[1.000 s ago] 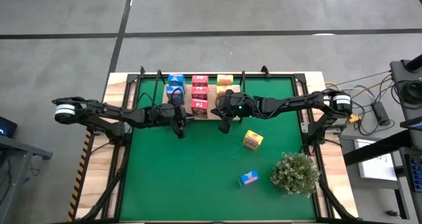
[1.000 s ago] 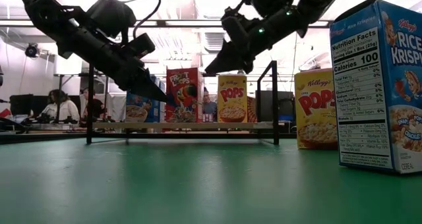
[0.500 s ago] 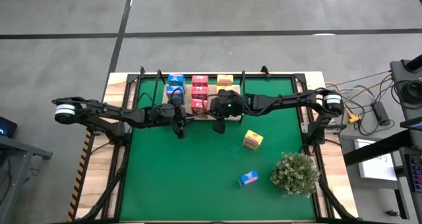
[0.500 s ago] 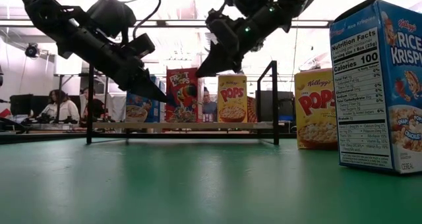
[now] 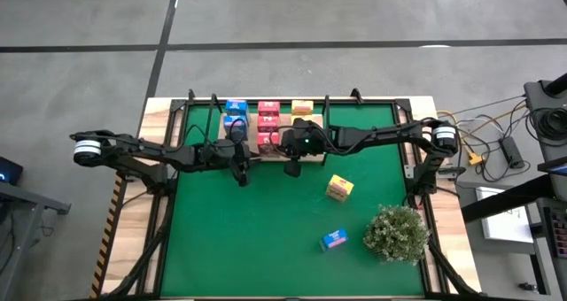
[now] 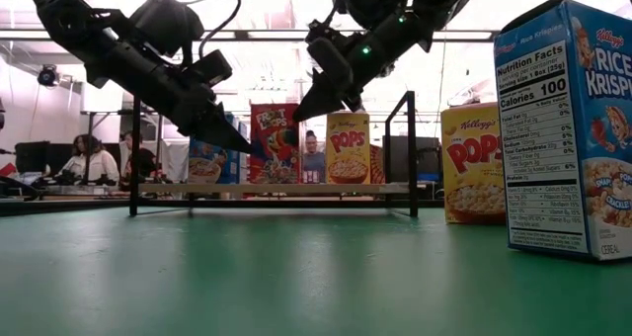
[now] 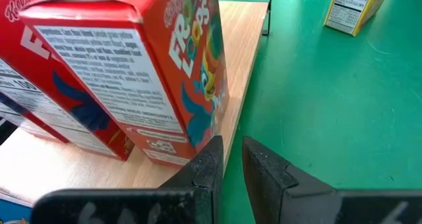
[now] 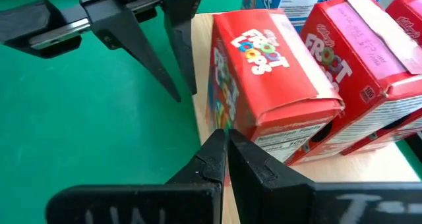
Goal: Stack cereal on shelf
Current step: Put the red cereal box on the shelf aligned with the other red cereal box
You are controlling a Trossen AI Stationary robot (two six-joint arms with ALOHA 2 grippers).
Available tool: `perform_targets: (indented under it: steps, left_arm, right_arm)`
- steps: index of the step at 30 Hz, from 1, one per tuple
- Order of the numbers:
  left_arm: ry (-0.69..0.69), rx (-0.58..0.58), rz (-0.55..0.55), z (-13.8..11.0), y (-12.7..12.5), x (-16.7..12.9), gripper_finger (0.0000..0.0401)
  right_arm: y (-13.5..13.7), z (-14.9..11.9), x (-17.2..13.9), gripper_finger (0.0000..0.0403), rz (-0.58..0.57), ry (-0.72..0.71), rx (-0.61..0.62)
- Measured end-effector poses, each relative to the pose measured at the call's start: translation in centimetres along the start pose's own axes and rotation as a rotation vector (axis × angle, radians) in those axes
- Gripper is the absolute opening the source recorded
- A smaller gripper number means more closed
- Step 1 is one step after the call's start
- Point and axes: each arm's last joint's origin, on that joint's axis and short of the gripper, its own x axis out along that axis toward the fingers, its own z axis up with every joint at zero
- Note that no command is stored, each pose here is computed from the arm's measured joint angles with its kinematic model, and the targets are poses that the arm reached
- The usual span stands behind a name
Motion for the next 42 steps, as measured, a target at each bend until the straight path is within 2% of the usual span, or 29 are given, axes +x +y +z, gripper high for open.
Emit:
perform_targets:
  steps: [39,42]
  left_arm:
    - [0.002,-0.005,0.005,-0.01,0.01,0.0,0.004]
    - [0.003,-0.005,0.032,-0.02,0.09,0.0,0.004]
  right_arm:
    - [0.06,-0.14,0.0,0.0009,0.003,0.011,0.018]
    - [0.06,-0.14,0.0,0.0009,0.004,0.011,0.018]
